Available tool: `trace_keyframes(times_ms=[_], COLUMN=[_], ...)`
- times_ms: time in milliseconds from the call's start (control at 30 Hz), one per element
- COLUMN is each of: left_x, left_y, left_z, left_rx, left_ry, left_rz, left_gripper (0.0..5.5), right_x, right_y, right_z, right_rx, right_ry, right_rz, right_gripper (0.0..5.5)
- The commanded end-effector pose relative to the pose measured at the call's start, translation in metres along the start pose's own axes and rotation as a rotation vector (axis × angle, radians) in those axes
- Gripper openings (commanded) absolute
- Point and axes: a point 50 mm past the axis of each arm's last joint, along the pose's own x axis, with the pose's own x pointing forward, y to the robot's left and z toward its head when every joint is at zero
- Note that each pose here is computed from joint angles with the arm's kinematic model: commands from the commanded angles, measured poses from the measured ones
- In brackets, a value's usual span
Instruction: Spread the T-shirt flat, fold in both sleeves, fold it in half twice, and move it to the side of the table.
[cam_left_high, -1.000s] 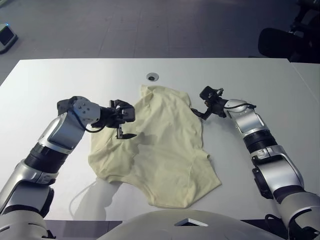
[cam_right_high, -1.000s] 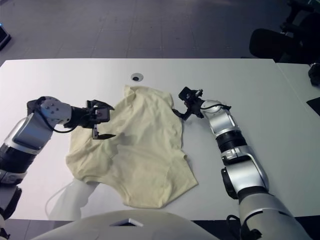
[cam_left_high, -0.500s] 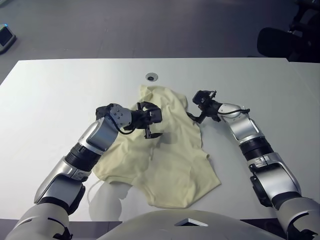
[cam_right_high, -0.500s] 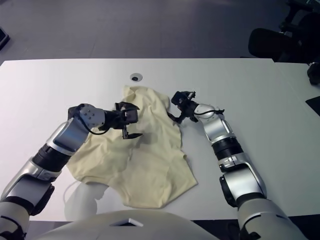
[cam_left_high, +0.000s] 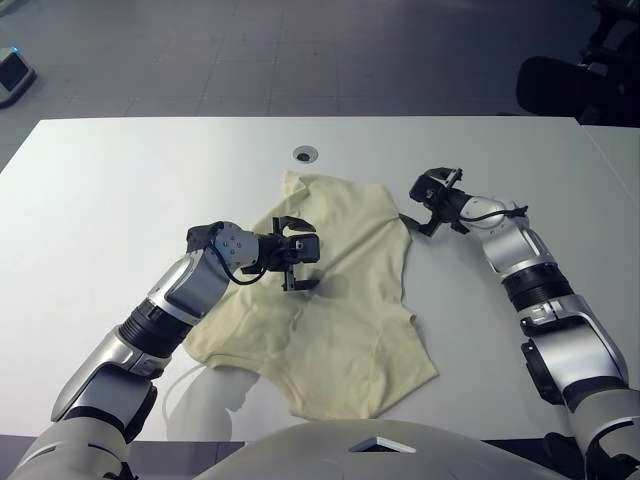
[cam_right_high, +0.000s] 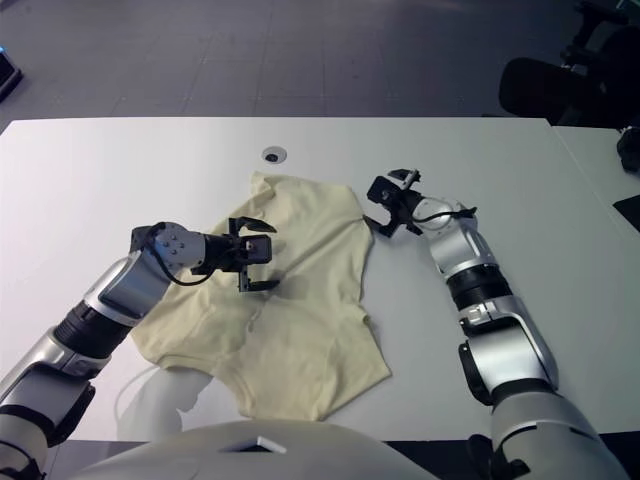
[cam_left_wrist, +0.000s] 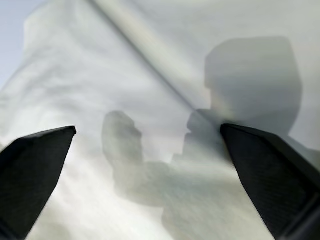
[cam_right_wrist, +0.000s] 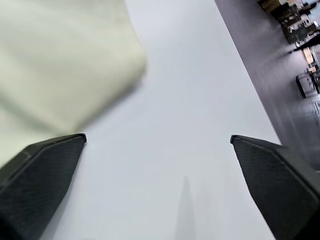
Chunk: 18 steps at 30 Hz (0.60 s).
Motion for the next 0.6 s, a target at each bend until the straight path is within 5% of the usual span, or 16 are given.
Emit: trace_keyframes(times_ms=[33, 267, 600], left_x=[0.011, 0.009, 0.008], left_y=[-0.022, -0.022, -0.017], left_z=[-0.022, -0.023, -0.023], left_rx=[-0.076, -0.091, -0.078], left_ry=[0.092, 0.092, 0.095], left_rz=[-0.071, -0.055, -0.053], left_gripper=[5.40, 5.40, 5.40], right_x=[-0.036, -0.075, -0.029], right_y=[-0.010, 0.028, 0.058], right_z=[-0.022, -0.035, -0.029], right_rx=[-0.014, -0.038, 0.064], right_ry=[0.039, 0.065, 0.037], right_rz=[-0.010, 0.159, 0.121], right_gripper=[5.38, 5.38, 5.38])
